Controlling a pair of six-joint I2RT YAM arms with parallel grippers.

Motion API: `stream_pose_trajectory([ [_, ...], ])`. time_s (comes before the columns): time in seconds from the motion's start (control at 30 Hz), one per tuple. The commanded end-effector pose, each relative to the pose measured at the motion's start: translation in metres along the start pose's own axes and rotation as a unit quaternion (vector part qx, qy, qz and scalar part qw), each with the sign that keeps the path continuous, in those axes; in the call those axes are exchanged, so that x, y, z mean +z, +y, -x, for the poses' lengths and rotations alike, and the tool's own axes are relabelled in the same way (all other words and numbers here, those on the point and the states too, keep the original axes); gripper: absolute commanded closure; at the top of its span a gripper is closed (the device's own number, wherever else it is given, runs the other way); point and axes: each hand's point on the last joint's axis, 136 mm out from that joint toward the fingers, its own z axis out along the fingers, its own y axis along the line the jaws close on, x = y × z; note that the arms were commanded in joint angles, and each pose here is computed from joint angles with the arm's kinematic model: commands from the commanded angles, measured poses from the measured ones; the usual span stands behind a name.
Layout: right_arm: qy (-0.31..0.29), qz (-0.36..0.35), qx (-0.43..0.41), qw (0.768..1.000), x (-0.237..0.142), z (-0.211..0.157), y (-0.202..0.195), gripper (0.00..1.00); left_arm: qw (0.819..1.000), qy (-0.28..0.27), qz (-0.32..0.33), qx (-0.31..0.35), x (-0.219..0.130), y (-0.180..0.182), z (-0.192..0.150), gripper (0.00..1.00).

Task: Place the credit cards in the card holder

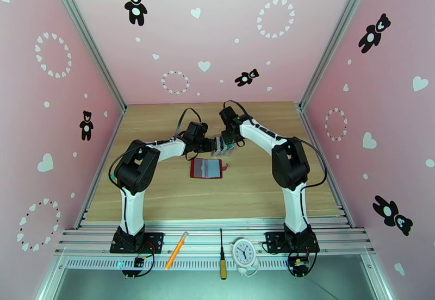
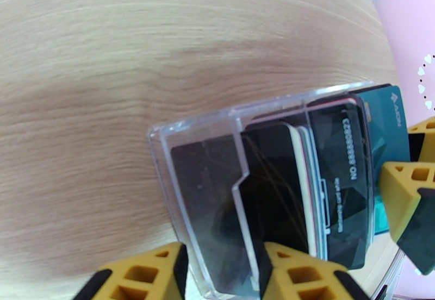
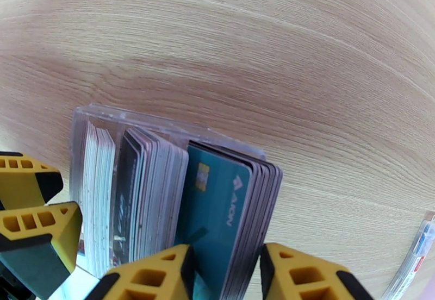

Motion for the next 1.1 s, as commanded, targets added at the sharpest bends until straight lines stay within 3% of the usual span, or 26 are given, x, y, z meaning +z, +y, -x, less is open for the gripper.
stream_pose_trajectory([
  [0.0,-0.005,-0.019,0.001,1.0,-0.014,0.004,-0.011,0.65,0.999,0.025,0.018,-0.011,0.009,0.015,-0.012,0.59],
  [1.07,-0.015,-0.016,-0.003,1.0,-0.028,0.008,-0.009,0.73,0.999,0.029,0.015,-0.014,0.011,0.015,-0.014,0.59],
])
